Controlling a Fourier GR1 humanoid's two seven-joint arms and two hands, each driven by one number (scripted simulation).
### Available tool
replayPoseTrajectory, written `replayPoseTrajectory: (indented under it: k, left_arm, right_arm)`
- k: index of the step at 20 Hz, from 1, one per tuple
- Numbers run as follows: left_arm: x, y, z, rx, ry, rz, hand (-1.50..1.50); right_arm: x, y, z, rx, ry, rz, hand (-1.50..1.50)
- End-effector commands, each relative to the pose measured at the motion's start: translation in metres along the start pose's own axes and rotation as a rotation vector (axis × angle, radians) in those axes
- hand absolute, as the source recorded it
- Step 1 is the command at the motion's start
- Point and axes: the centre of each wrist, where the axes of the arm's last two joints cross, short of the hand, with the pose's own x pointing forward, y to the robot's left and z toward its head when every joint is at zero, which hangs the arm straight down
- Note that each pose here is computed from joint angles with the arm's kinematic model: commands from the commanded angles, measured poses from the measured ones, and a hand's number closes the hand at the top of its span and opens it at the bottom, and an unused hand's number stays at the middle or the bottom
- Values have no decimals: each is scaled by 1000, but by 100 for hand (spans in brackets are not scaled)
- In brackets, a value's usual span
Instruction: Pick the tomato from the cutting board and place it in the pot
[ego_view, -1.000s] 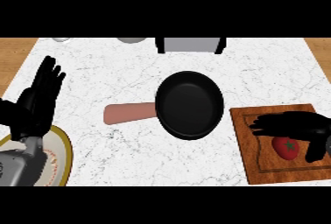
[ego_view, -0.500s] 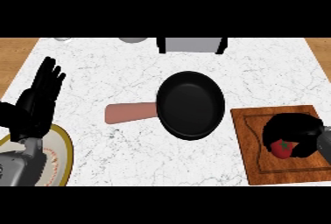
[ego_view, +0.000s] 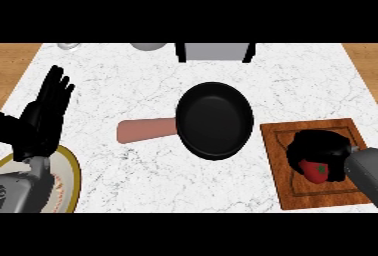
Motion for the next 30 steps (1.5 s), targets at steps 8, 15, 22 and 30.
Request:
replayPoseTrajectory:
  k: [8, 15, 22, 30]
  left_arm:
    - [-10, 12, 4, 46, 39, -20, 0]
    - [-13, 19, 6, 68, 64, -16, 0]
    - [-14, 17, 6, 55, 62, -16, 0]
    - [-15, 8, 3, 42, 28, -14, 0]
  right_arm:
    - [76, -2, -170, -299, 206, -316, 150]
    - [126, -73, -216, -770, 370, -422, 150]
    - [163, -135, -208, -1149, 571, -379, 150]
    - [229, -184, -206, -1307, 787, -400, 150]
